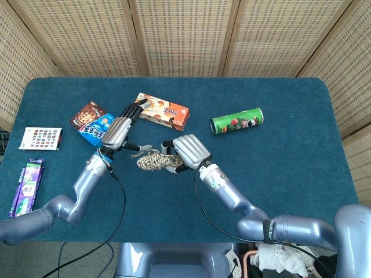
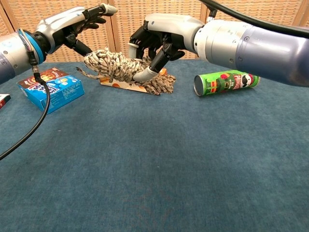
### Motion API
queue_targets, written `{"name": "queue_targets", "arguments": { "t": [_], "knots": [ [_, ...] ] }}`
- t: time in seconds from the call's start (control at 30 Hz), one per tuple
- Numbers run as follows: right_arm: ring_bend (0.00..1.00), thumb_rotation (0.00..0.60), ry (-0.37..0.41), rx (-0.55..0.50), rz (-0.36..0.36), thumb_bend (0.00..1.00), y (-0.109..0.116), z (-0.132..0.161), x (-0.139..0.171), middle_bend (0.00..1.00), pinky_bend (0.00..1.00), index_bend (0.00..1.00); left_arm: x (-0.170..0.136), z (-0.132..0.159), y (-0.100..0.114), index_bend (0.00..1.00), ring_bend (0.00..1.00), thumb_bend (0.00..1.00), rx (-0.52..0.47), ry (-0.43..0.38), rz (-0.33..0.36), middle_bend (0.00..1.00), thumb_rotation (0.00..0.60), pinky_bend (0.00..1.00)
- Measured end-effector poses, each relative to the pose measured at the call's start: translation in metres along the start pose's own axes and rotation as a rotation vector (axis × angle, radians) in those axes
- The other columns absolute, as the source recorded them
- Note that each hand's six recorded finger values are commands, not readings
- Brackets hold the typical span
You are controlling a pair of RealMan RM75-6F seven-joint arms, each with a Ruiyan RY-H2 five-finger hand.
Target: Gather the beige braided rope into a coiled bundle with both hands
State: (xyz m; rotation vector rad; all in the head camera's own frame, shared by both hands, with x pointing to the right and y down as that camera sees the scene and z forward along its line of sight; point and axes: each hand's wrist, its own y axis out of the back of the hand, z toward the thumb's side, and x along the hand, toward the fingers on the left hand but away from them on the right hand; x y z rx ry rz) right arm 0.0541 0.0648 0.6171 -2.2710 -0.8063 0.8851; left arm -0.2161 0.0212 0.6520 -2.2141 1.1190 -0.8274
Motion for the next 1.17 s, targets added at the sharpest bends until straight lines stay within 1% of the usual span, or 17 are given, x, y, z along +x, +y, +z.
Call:
{"name": "queue_targets", "arguments": {
  "t": [0.17,0.3,0.53,0.63,0.7,0.83,1.07,1.17],
  "knots": [
    [0.59,0.600,0.001,0.005,-0.003,0.75,0.002,0.000,0.001,0.78,0.99,0.66,-0.004,-0.010,0.008,0.00,0.00,0.00,0.077,0.024,-0.015,0.00,0.600,0.00],
    [0.59,0.600,0.001,0.015,-0.006,0.75,0.004,0.000,0.002,0.78,0.99,0.66,-0.009,-0.016,0.014,0.00,0.00,0.00,0.119,0.027,-0.016,0.00,0.600,0.00],
    [0.59,0.600,-0.011,0.041,-0.014,0.75,0.009,-0.005,0.004,0.78,0.99,0.66,-0.032,-0.038,0.045,0.00,0.00,0.00,0.237,0.065,0.035,0.00,0.600,0.00],
    [0.59,0.600,-0.015,0.052,-0.017,0.75,0.012,-0.007,0.006,0.78,0.99,0.66,-0.048,-0.050,0.059,0.00,0.00,0.00,0.307,0.104,0.057,0.00,0.600,0.00],
    [0.59,0.600,-0.016,0.062,-0.018,0.75,0.013,-0.007,0.007,0.78,0.99,0.66,-0.064,-0.059,0.070,0.00,0.00,0.00,0.357,0.145,0.077,0.00,0.600,0.00],
    [0.58,0.600,-0.020,0.070,-0.017,0.75,0.014,-0.008,0.010,0.78,0.99,0.66,-0.105,-0.071,0.088,0.00,0.00,0.00,0.405,0.252,0.111,0.00,0.600,0.00],
    [0.58,0.600,-0.029,0.074,-0.017,0.75,0.016,-0.008,0.015,0.78,0.99,0.66,-0.205,-0.088,0.121,0.00,0.00,0.00,0.452,0.512,0.231,0.00,0.600,0.00],
    [0.59,0.600,-0.029,0.069,-0.022,0.75,0.016,-0.005,0.018,0.78,0.99,0.66,-0.242,-0.092,0.125,0.00,0.00,0.00,0.477,0.613,0.243,0.00,0.600,0.00]
  ]
}}
